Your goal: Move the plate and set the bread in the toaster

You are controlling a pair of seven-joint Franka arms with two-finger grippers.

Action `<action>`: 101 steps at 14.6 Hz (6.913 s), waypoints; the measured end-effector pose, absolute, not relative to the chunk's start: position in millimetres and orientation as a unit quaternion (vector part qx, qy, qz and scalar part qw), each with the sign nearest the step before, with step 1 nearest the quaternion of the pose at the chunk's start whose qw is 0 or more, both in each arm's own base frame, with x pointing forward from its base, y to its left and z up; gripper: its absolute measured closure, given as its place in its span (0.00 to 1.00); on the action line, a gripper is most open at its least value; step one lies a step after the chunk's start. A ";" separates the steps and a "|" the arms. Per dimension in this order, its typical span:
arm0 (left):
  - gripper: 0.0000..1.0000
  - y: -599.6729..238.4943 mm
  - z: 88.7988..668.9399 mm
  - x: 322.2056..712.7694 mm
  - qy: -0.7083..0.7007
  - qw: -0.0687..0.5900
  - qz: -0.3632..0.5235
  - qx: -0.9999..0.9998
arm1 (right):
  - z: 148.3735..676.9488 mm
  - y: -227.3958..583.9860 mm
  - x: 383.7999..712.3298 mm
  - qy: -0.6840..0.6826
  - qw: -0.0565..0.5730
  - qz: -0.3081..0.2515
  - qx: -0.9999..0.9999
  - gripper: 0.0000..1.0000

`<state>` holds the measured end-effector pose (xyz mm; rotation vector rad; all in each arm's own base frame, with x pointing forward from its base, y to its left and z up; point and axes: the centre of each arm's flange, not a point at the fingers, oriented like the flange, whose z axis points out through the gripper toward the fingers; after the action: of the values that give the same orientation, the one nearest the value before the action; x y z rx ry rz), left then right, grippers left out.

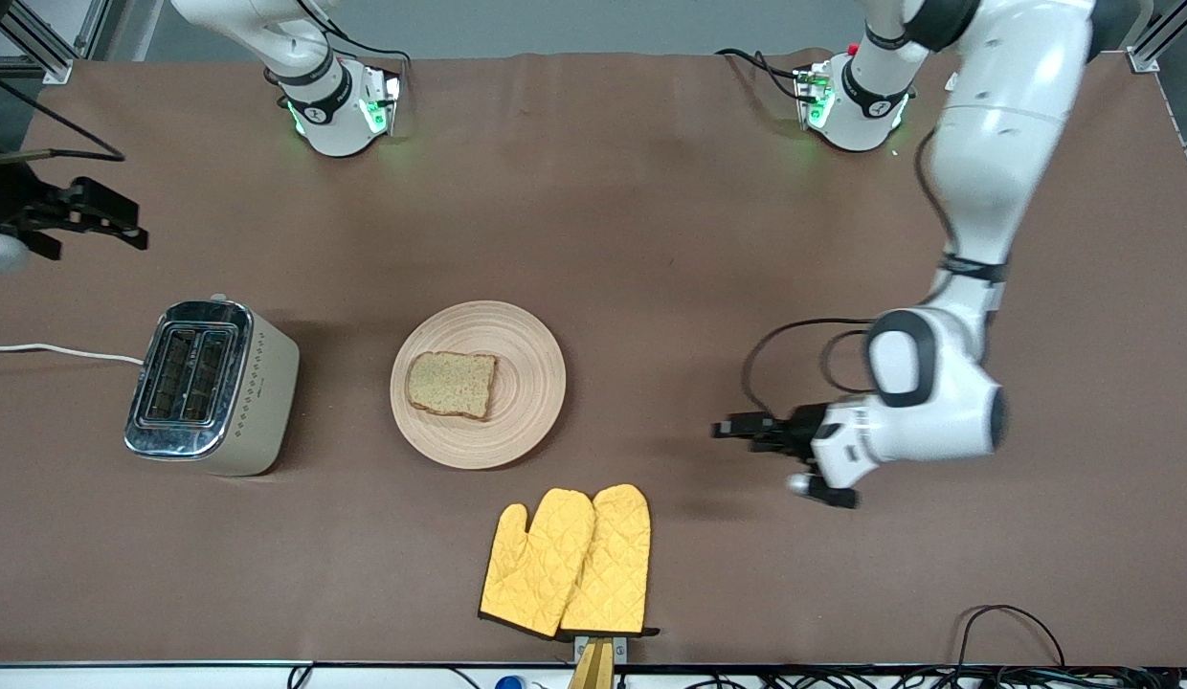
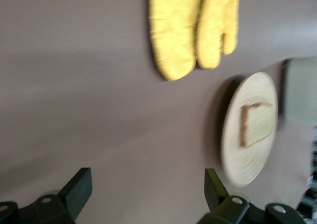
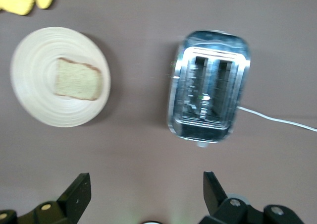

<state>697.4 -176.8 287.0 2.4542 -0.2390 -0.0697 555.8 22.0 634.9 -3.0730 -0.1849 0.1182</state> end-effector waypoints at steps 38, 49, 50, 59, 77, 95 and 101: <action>0.00 -69.0 637.2 576.4 -0.044 0.000 0.028 0.999 | 231.0 201.9 584.6 0.038 0.018 0.003 -0.999 0.48; 0.00 -66.5 651.3 560.5 -0.040 -0.005 0.038 0.998 | 223.2 201.3 579.2 0.052 0.023 0.029 -0.998 0.61; 0.00 -65.5 651.1 560.7 -0.039 -0.005 0.038 0.999 | 223.1 201.7 579.1 0.052 0.024 0.029 -0.998 0.67; 0.00 -67.8 644.7 568.8 -0.020 -0.002 0.054 0.998 | 222.1 202.9 578.4 0.051 0.024 0.031 -0.998 0.92; 0.00 -68.9 643.1 572.3 -0.020 -0.001 0.062 0.998 | 475.1 192.9 618.2 -0.042 -0.127 0.071 -0.988 0.97; 0.00 -67.6 642.8 572.4 -0.019 -0.002 0.062 0.998 | 463.2 76.3 650.4 -0.049 -0.394 0.119 -0.910 0.97; 0.00 -67.5 642.7 572.5 -0.019 -0.002 0.062 0.998 | 436.8 74.5 650.7 -0.020 -0.414 0.141 -0.899 0.97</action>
<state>572.5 -67.5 642.7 3.1382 -0.0592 0.1939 650.7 74.5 436.8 -3.9457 -0.0886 0.6207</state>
